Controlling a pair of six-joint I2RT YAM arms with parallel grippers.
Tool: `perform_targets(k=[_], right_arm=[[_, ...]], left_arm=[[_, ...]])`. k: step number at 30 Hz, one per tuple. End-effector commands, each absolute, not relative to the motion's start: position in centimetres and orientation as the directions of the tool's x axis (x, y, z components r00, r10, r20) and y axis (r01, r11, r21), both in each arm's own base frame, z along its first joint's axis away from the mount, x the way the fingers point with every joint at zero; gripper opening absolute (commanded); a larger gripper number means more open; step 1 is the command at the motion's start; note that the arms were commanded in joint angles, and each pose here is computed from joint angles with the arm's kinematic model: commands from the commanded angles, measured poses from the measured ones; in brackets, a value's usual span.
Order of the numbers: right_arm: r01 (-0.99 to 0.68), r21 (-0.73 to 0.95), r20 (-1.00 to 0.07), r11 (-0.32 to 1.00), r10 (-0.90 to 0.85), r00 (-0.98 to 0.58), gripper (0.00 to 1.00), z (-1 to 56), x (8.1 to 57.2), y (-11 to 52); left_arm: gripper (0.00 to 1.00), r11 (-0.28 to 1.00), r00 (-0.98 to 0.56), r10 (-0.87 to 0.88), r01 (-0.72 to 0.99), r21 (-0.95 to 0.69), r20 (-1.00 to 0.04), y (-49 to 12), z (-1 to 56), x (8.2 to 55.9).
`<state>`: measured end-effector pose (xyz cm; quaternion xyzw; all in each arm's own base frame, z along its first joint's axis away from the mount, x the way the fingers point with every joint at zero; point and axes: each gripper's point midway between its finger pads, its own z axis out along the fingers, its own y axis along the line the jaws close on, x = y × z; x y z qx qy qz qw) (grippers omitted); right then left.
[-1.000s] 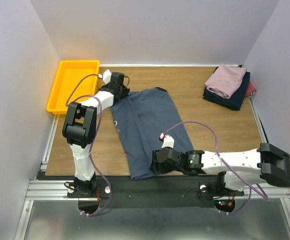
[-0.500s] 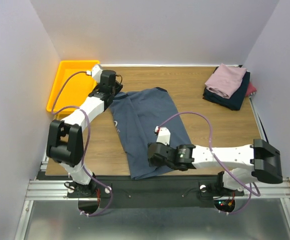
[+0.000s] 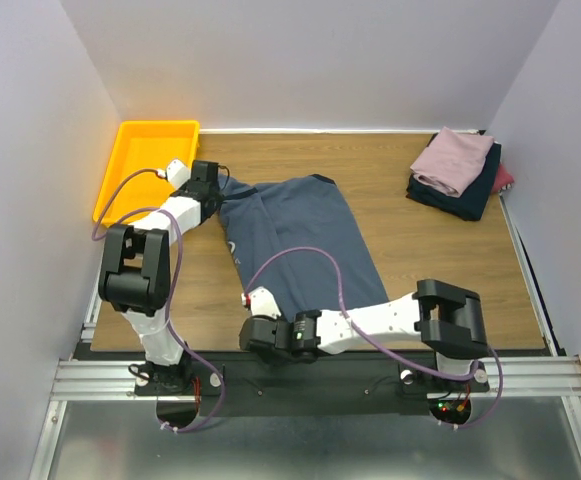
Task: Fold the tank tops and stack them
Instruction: Fold the tank top
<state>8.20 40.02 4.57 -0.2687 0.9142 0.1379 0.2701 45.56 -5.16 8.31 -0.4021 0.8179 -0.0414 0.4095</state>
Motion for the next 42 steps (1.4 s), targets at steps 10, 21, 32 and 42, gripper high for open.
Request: perform_targets(k=[10, 21, 32, 42], right_arm=[[-0.561, 0.097, -0.513, 0.822, -0.442, -0.736, 0.38, 1.8, 6.6, 38.6], [-0.570, 0.159, -0.479, 0.806, -0.441, -0.759, 0.14, 3.1, 5.0, 34.8], [-0.603, 0.196, -0.498, 0.773, -0.451, -0.741, 0.15, 3.3, 6.6, 40.2], [-0.565, 0.329, -0.515, 0.757, -0.358, -0.779, 0.21, 3.6, 13.6, 47.7]], left_arm=[[0.34, 0.731, -0.427, -0.647, -0.584, -0.353, -0.632, -5.7, 5.5, 48.6], [0.33, 0.732, -0.411, -0.654, -0.557, -0.394, -0.635, -6.9, 6.2, 52.9], [0.12, 0.759, -0.386, -0.619, -0.516, -0.397, -0.684, -6.9, 8.0, 59.8], [0.43, 0.813, -0.293, -0.580, -0.274, -0.514, -0.760, -6.1, 17.7, 65.2]])
